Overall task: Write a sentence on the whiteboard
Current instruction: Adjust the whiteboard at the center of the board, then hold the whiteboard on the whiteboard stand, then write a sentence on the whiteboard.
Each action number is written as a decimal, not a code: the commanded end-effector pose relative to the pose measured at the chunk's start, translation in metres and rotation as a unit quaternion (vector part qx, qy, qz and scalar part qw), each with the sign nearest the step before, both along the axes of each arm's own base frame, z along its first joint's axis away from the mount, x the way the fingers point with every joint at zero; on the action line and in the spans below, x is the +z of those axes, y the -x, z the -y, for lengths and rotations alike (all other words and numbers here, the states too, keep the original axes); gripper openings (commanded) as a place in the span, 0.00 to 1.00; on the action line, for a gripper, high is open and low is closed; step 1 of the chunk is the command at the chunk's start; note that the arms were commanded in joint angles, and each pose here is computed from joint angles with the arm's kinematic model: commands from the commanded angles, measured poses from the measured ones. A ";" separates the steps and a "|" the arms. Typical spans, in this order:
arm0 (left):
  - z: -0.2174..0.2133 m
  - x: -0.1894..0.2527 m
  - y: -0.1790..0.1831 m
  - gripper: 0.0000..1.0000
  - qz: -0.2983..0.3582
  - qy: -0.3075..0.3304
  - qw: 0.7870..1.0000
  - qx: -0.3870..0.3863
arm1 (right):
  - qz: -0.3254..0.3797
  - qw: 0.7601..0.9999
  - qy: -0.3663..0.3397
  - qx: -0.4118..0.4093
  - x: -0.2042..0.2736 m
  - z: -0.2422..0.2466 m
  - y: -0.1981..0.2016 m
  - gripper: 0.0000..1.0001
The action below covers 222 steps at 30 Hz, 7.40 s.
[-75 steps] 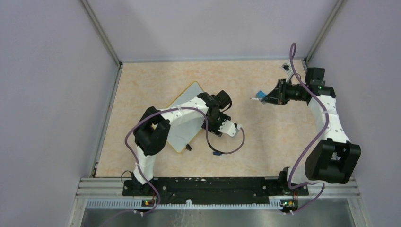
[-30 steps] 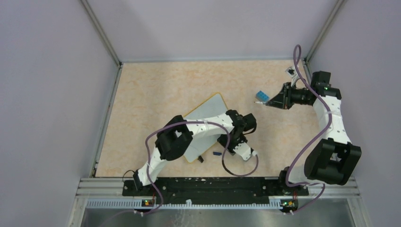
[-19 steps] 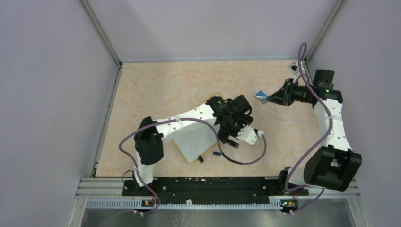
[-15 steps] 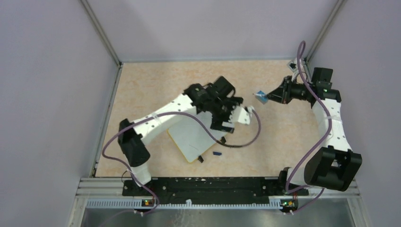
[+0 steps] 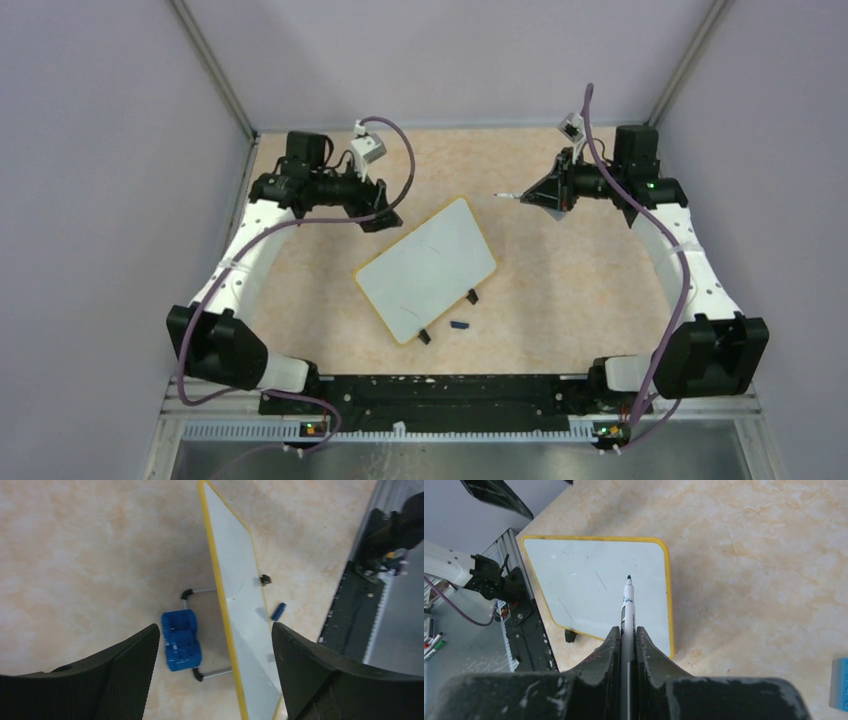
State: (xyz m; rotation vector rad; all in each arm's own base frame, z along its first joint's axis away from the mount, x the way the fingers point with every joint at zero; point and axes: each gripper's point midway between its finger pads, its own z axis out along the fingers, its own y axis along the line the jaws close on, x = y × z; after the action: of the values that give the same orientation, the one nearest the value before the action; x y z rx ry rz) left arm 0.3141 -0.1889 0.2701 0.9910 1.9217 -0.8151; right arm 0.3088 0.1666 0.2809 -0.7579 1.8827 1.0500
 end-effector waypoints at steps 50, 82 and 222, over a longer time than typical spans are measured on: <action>-0.021 -0.040 0.028 0.64 -0.121 0.111 0.985 -0.047 | 0.221 0.957 0.163 0.093 0.001 -0.157 0.081 0.00; -0.028 -0.085 0.049 0.00 -0.203 0.101 0.973 -0.032 | 0.268 0.935 0.155 0.171 -0.006 -0.201 0.139 0.00; -0.028 -0.090 0.049 0.00 -0.184 0.099 0.978 -0.020 | 0.239 0.936 0.193 0.171 -0.060 -0.258 0.121 0.00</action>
State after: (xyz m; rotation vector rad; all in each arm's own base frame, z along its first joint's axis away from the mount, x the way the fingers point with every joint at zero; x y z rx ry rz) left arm 0.2602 -0.1651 0.1805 0.7850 2.0792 -1.3328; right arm 0.1889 0.4074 0.1994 -1.4812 1.6331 0.5742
